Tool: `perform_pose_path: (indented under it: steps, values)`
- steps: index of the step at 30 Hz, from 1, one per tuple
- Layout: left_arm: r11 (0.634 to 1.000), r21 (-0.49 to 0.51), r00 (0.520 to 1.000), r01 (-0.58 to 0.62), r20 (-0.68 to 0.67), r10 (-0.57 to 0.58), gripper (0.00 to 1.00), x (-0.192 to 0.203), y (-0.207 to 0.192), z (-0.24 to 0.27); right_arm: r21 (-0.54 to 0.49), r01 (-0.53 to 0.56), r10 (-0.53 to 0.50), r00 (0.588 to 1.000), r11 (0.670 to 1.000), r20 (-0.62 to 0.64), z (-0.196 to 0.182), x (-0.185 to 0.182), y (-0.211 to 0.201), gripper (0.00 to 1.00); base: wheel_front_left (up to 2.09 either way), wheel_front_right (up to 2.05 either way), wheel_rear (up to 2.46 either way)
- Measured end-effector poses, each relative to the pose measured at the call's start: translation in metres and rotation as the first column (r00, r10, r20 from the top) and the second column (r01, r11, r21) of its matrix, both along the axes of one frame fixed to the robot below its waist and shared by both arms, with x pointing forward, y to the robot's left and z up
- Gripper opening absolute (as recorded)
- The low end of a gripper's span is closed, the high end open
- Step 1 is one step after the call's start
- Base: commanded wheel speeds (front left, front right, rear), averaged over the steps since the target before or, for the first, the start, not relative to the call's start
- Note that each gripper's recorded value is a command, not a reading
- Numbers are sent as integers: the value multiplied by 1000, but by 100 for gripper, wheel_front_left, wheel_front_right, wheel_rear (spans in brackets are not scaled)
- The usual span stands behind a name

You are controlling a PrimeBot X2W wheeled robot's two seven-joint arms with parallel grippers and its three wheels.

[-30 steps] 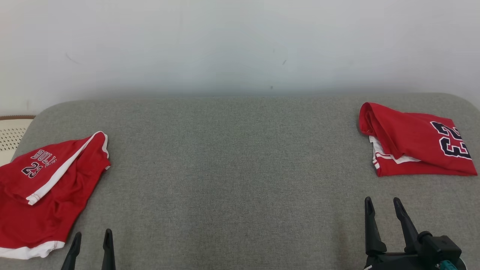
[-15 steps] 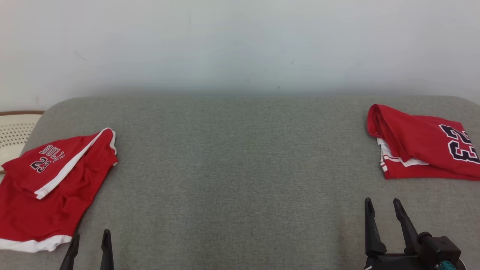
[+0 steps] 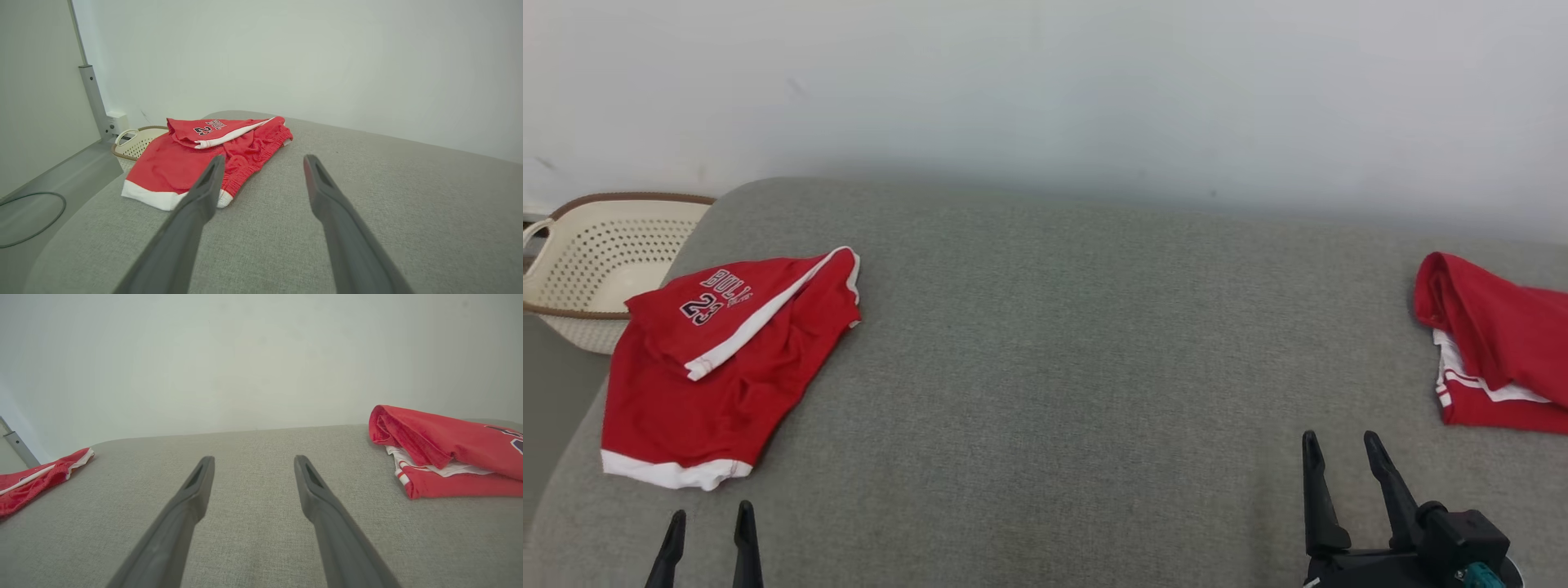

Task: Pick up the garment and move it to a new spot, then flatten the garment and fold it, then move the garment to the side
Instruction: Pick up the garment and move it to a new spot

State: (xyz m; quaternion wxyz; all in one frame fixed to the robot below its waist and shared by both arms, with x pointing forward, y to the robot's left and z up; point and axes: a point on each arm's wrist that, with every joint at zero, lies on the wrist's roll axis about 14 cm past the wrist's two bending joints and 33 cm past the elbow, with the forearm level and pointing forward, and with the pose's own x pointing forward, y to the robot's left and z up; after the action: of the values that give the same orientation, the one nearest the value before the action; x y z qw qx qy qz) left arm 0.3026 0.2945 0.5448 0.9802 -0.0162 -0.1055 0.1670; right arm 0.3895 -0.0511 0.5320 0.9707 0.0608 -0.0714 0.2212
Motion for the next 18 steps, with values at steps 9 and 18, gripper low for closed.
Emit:
perform_pose_path:
  steps: [9, 18]
  values:
    - [994, -1, 994, -111, -6, 111, 100, -30, 28, -2, -2, -111, 111, 994, 994, -2, -1, 2, 39, 100, 0, 0, 0]
    - [979, -4, 979, -202, -13, 202, 100, -59, 48, -4, -6, -227, 227, 974, 974, 2, 0, 0, 79, 100, 0, 0, 0]
